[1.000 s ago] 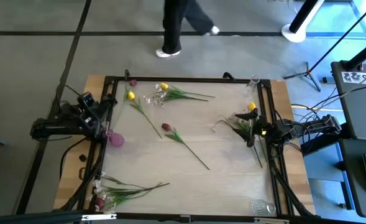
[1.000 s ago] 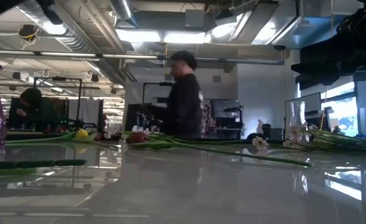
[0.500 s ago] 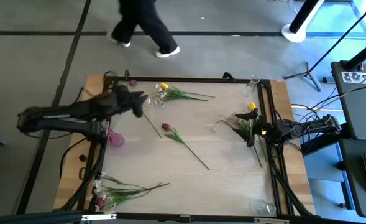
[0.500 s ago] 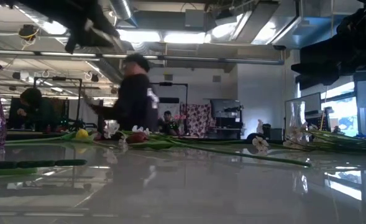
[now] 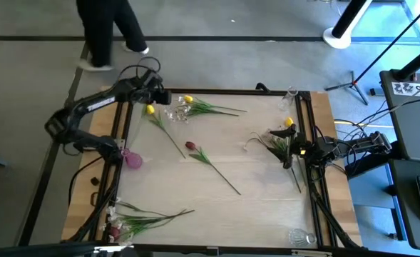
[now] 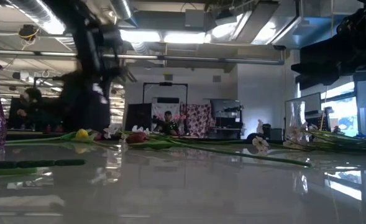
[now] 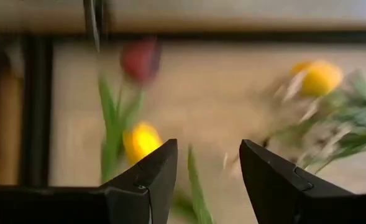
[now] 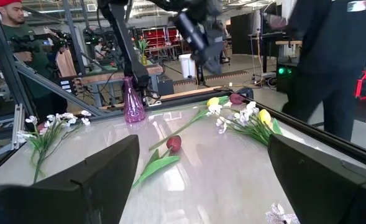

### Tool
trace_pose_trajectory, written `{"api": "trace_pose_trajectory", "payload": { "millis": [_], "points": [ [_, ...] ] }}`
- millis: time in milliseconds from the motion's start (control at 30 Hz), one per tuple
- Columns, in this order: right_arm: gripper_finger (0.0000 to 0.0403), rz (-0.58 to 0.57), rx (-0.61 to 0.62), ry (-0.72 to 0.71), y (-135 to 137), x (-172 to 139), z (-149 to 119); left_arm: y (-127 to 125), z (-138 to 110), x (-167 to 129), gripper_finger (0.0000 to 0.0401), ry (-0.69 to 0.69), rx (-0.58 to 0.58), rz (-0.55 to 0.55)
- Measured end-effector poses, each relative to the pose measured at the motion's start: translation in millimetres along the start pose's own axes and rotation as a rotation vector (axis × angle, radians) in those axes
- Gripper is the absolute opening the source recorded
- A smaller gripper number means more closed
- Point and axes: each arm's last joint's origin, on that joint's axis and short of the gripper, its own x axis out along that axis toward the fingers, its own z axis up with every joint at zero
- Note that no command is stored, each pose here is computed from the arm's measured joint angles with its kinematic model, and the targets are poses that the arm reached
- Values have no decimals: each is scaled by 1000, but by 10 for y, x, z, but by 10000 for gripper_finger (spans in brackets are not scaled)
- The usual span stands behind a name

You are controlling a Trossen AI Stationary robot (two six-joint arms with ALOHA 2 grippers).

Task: Sort flowers into vase by color
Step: Put the top left yellow tulip into the purple flower vase

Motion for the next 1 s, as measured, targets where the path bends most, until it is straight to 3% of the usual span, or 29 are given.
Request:
{"api": "trace_pose_trajectory", "payload": {
  "millis": [100,200,533,833,1000],
  "points": [
    [354,0,0,0,0,0,0,40,-92,157,170,105,-88,59],
    [353,0,0,-1,0,0,1,99,-256,265,170,121,-165,159],
    [353,0,0,-1,0,0,1,214,-508,605,170,10,-484,125],
    [354,0,1,-1,0,0,2,271,-603,750,168,-76,-592,70],
    [354,0,1,-1,0,0,2,245,-625,888,139,-63,-605,96]
  ]
}}
